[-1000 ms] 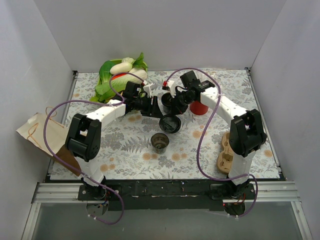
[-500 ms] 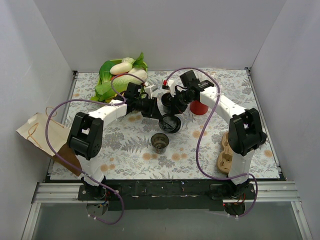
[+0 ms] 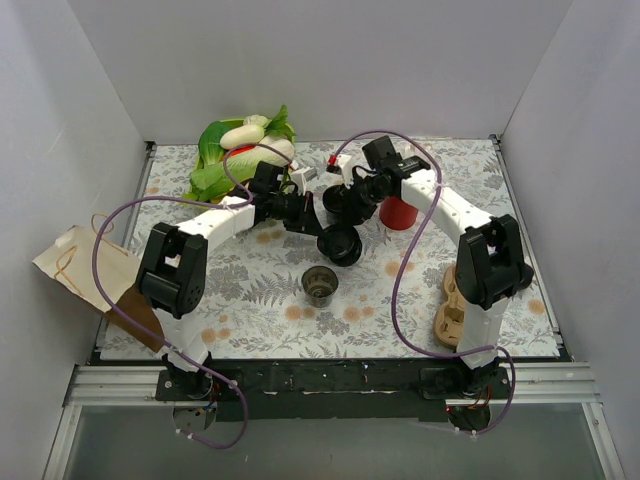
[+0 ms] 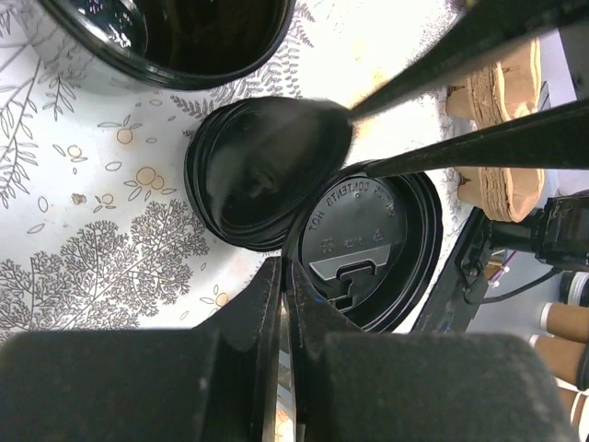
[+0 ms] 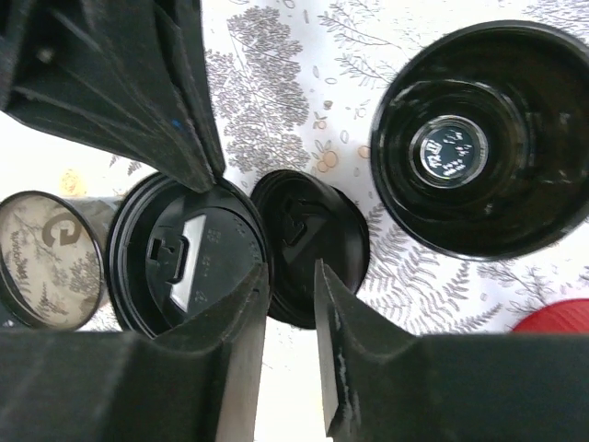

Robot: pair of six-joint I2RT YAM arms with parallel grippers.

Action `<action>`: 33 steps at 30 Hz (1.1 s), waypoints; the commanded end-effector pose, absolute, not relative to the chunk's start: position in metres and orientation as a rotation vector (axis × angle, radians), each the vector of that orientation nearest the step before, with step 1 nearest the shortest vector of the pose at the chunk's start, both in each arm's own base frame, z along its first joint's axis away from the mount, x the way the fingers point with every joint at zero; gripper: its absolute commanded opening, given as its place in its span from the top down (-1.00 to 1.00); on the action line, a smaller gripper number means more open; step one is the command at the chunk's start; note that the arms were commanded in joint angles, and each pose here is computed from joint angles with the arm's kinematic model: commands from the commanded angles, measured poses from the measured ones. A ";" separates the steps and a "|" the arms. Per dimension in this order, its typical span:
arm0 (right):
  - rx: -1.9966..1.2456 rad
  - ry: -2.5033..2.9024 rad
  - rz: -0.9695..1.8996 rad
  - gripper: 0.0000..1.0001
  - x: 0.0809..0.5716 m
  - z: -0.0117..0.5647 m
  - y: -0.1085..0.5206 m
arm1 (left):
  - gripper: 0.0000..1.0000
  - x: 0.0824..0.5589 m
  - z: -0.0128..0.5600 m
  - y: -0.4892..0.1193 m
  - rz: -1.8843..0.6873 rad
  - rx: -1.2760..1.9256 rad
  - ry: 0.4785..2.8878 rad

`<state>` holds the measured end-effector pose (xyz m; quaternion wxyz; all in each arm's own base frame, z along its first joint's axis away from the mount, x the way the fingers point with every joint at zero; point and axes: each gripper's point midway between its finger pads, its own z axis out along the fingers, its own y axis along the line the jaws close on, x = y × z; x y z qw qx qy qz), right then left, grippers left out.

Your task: Pack the takeout coffee

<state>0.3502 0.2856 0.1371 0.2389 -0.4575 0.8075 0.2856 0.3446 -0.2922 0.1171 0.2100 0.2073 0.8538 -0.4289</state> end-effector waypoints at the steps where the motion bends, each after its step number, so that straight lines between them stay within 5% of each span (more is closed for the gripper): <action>1: -1.197 2.113 0.736 0.23 0.366 0.189 0.271 | 1.00 0.353 0.161 -0.294 -1.150 0.679 2.250; 5: -1.173 2.097 0.747 0.00 0.363 0.208 0.254 | 1.00 0.355 0.186 -0.287 -1.066 0.731 2.162; 24: -1.182 1.983 1.109 -0.22 0.308 0.235 0.265 | 1.00 0.310 0.253 -0.233 -0.344 1.111 1.437; 33: -1.297 1.974 0.877 -0.22 0.309 0.220 0.266 | 1.00 0.273 0.258 -0.243 -0.145 1.227 1.117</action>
